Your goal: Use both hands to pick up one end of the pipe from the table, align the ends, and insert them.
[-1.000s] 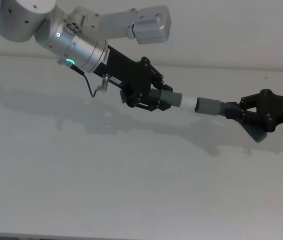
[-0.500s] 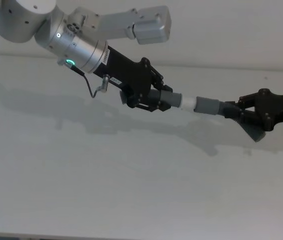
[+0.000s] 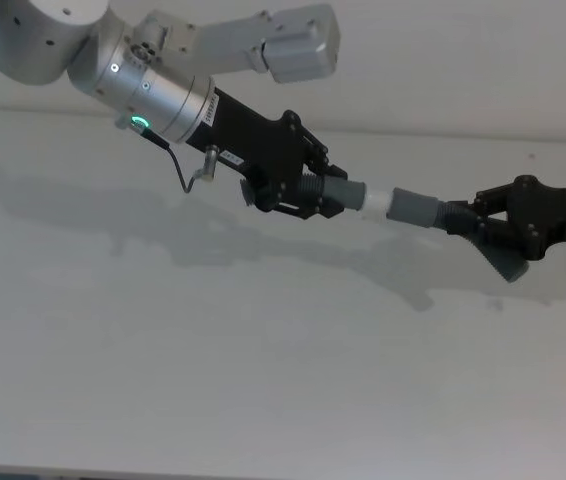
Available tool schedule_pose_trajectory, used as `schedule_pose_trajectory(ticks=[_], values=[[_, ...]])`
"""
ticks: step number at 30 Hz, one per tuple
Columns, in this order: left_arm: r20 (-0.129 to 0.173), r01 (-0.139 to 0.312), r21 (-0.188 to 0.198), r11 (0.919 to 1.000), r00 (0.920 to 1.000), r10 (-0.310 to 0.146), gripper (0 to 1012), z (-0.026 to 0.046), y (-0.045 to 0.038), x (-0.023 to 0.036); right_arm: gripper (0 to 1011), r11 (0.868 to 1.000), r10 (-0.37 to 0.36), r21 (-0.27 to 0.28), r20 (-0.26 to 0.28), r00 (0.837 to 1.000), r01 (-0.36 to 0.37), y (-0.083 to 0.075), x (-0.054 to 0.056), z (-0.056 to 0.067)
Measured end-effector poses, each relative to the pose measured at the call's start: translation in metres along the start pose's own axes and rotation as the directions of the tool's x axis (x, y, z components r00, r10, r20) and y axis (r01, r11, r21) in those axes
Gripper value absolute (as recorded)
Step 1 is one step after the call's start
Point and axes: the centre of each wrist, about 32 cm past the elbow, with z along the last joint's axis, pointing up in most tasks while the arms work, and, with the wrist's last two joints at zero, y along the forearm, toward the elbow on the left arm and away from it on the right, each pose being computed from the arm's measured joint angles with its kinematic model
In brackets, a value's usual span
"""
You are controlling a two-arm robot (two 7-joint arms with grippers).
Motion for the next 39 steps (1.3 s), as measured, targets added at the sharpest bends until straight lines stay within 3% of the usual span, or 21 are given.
schedule_pose_trajectory(ticks=[18, 39], values=[[0.001, 0.012, -0.032, 0.9994, 0.9999, -0.012, 354, -0.0018, 0.0026, -0.0011, 153, 1.0, 0.004, 0.001, -0.005, 1.0, -0.004, 0.001, 0.0018, 0.0019], [-0.003, 0.013, -0.039, 0.9991, 0.9999, -0.013, 354, -0.0016, 0.0033, -0.0032, 155, 1.0, 0.009, 0.001, -0.003, 1.0, -0.009, 0.0005, 0.0029, 0.0034]])
